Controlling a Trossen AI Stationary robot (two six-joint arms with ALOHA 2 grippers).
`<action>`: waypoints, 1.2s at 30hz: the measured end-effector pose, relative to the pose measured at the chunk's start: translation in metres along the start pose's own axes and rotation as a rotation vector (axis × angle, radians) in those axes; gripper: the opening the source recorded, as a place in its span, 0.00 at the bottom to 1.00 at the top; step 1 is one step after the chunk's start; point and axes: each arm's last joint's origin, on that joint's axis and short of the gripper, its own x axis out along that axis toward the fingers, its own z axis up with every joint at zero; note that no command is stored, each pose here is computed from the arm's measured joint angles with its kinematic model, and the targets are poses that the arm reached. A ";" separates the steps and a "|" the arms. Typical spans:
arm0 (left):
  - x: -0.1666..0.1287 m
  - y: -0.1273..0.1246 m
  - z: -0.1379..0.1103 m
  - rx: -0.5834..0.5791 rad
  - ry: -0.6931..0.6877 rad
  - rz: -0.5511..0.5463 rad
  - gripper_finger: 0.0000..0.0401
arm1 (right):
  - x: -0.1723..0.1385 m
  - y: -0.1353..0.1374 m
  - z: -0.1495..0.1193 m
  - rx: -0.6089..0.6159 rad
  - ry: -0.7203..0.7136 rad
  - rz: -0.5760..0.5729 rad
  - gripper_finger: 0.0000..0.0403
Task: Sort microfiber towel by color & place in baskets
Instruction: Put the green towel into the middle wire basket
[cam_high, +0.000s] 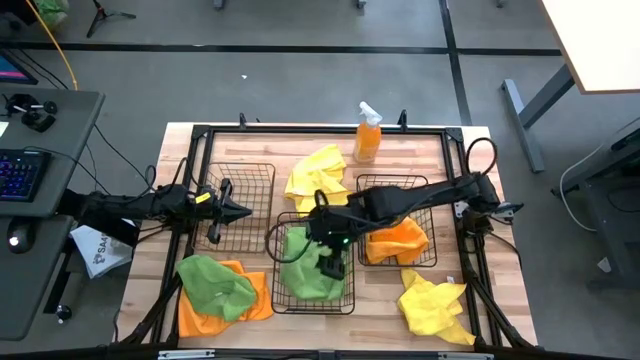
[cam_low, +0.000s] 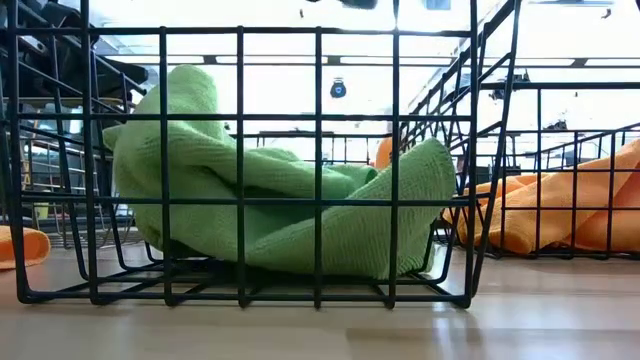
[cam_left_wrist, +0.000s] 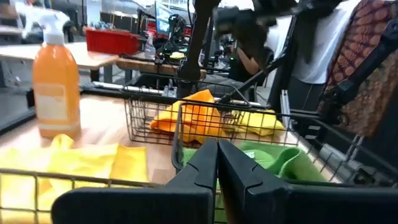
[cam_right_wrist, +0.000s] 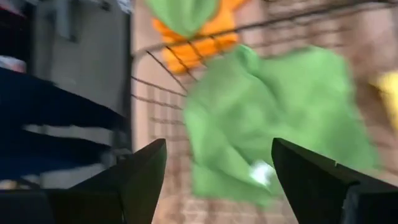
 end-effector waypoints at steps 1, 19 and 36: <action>0.000 0.000 0.000 0.019 -0.003 0.006 0.00 | -0.008 0.000 -0.001 -0.009 0.018 -0.030 0.71; -0.014 -0.002 0.077 -0.482 -0.701 0.032 0.00 | -0.057 0.038 -0.097 -0.091 0.221 -0.511 0.57; 0.073 -0.091 0.195 -0.491 0.530 -0.412 0.00 | -0.065 -0.015 -0.184 0.455 -0.271 -0.151 0.32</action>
